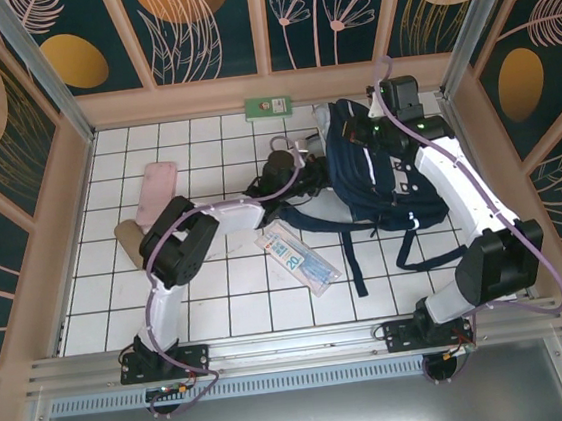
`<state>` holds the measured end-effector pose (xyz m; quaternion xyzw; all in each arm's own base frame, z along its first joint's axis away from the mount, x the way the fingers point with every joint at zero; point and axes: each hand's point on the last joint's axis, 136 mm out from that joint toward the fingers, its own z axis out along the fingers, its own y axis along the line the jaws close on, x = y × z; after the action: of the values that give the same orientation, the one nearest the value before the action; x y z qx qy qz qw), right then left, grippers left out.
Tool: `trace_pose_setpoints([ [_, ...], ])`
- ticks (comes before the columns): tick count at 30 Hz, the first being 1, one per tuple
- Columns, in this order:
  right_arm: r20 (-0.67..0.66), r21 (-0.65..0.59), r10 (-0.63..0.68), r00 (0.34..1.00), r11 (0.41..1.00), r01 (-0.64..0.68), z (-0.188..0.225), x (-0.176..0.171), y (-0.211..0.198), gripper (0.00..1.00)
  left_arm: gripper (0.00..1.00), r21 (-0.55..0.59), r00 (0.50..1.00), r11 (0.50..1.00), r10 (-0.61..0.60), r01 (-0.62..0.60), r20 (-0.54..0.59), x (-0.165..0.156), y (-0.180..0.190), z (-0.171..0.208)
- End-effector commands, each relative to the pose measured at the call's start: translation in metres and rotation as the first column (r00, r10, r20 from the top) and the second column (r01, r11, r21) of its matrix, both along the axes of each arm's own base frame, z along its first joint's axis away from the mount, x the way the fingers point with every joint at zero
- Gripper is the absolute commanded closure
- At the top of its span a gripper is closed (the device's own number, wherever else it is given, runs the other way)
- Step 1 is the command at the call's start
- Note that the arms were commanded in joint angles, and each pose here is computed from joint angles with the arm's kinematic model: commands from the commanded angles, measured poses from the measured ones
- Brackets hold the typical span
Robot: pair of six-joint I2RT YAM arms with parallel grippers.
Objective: Pack the student bag
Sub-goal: Place the book in the student bag.
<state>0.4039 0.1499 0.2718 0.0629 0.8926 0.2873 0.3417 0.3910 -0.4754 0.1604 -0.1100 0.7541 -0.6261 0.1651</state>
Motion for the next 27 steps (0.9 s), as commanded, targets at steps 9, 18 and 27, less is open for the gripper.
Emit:
trace_pose_setpoints([
  [9,0.171,0.152,0.034,0.985,0.986,-0.061,0.059,0.001,0.008,1.00,0.95,0.265,0.989,0.959,-0.127,0.102,0.077,-0.013,-0.093,-0.037],
  [18,0.154,0.158,0.010,0.988,0.987,-0.035,0.050,0.001,-0.007,1.00,0.23,0.260,0.978,0.965,-0.090,0.039,0.187,-0.016,-0.070,0.014],
  [27,0.130,0.142,-0.015,0.991,0.990,-0.004,0.032,-0.001,-0.021,1.00,0.13,0.278,0.970,0.961,-0.060,-0.008,0.236,-0.023,-0.037,0.044],
])
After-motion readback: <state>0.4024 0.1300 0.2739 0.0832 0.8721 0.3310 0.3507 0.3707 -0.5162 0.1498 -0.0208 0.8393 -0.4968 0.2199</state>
